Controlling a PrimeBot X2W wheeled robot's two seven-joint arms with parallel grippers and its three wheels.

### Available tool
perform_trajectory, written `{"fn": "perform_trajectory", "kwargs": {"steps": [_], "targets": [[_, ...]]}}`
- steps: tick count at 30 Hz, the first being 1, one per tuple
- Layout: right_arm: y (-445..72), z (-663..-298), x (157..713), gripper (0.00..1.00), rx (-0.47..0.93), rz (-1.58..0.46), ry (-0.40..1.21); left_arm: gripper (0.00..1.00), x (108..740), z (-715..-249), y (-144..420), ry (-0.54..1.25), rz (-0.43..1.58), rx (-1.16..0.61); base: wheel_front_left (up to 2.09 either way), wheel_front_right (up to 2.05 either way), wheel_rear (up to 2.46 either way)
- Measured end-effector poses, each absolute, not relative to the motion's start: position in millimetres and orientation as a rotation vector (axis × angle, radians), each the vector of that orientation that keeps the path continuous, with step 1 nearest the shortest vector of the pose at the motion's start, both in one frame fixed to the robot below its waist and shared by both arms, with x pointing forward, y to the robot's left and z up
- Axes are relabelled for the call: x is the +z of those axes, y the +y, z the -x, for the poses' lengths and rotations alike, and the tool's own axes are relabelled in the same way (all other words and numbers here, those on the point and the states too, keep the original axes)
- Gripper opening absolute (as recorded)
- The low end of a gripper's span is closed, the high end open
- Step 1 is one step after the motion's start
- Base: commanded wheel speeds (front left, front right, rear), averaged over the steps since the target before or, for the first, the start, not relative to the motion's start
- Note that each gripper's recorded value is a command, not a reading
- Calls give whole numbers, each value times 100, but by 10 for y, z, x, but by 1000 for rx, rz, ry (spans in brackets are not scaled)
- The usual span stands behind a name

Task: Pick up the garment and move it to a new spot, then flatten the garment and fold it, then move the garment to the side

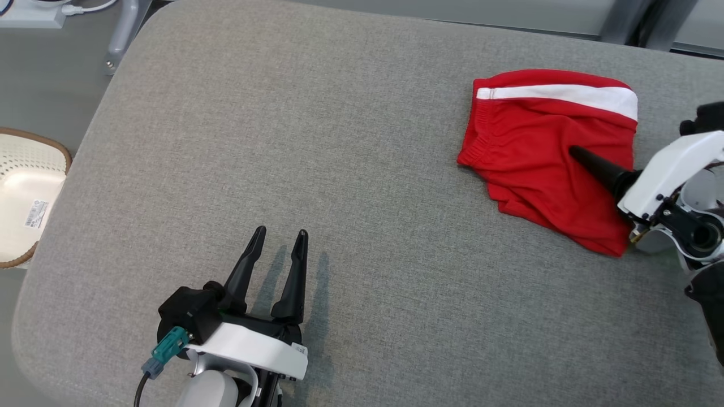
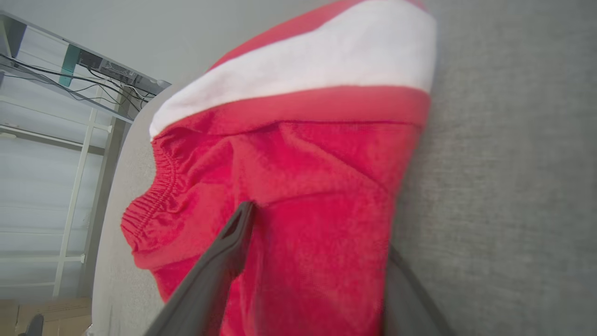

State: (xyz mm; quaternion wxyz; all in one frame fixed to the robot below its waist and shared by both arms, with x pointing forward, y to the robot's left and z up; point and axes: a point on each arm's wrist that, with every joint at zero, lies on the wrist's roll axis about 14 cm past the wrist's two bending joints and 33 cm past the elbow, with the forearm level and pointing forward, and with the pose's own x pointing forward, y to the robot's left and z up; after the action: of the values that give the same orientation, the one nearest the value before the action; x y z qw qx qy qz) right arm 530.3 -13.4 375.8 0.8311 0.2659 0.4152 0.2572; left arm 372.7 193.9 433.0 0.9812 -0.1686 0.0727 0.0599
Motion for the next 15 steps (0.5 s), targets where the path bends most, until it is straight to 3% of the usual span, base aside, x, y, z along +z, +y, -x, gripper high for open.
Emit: {"fn": "perform_trajectory", "kwargs": {"steps": [7, 8, 9, 10, 11, 12, 15], "targets": [[64, -5267, 3776, 100, 599, -545, 898, 100, 4319, -3705, 1966, 150, 332, 129, 0, 0, 0], [75, -5265, 3775, 93, 603, -537, 897, 100, 4320, -3704, 1965, 150, 332, 129, 0, 0, 0], [77, -5266, 3768, 67, 608, -508, 890, 100, 4321, -3703, 1960, 151, 332, 127, 0, 0, 0], [72, -5273, 3762, 35, 614, -467, 878, 100, 4322, -3704, 1949, 151, 332, 124, 0, 0, 0], [74, -5280, 3761, 23, 618, -444, 865, 100, 4323, -3707, 1930, 151, 334, 119, 0, 0, 0], [73, -5285, 3764, 0, 618, -439, 855, 100, 4327, -3712, 1915, 150, 335, 114, 0, 0, 0], [58, -5277, 3770, 0, 617, -422, 842, 100, 4374, -3747, 1881, 136, 336, 98, 0, 0, 0]]}}
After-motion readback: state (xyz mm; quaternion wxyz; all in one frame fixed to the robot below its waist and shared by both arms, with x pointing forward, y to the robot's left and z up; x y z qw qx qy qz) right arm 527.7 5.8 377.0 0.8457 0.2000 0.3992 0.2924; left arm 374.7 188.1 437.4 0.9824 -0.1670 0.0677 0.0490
